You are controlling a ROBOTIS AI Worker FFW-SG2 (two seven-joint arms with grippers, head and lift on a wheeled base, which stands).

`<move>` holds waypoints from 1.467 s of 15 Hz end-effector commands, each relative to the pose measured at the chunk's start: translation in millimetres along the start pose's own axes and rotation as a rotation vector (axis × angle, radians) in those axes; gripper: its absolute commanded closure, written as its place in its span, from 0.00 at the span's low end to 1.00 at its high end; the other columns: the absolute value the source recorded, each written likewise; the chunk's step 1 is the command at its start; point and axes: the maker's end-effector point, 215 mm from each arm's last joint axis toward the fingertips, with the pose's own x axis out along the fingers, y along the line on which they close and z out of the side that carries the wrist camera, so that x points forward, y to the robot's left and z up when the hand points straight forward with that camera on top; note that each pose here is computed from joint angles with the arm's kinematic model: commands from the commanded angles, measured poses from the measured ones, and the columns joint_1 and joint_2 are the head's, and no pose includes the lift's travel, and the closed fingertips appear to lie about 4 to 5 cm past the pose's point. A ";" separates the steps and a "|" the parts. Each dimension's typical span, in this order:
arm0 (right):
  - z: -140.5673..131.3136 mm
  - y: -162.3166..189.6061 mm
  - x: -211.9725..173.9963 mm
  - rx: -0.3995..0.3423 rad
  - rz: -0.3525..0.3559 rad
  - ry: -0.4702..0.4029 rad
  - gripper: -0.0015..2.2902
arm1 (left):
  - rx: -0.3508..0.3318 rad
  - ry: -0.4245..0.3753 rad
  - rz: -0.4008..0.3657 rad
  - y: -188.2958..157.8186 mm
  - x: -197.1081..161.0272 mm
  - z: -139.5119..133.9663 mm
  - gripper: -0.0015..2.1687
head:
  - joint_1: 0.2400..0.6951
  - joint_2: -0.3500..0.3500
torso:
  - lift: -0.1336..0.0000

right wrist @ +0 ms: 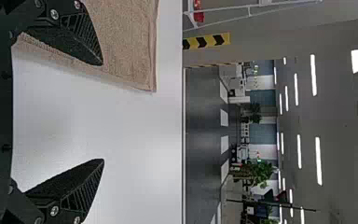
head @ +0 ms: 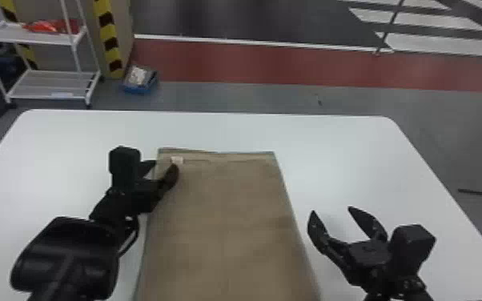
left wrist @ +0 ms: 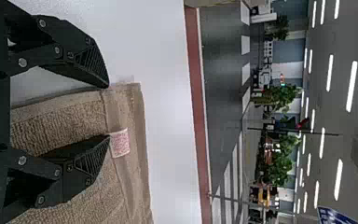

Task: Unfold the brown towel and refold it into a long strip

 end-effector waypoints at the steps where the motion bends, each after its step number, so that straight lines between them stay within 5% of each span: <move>1: 0.6 -0.3 0.7 0.001 0.000 -0.001 0.07 | -0.001 -0.002 -0.001 -1.6 -2.4 -1.6 0.27 | 1.00 0.30 | 0.08; 18: -5.4 -9.5 3.4 0.019 -0.016 0.012 0.07 | 0.002 -0.038 0.008 -2.6 -10.0 14.1 0.27 | 1.00 0.28 | 0.08; 20: -4.3 -9.4 3.4 0.022 -0.015 0.008 0.07 | 0.001 -0.043 0.020 0.9 -10.6 15.0 0.42 | 1.00 0.28 | 0.08; 22: -3.7 -11.7 3.1 0.028 -0.019 0.006 0.07 | 0.002 -0.044 0.022 1.2 -11.1 15.3 0.46 | 1.00 0.28 | 0.08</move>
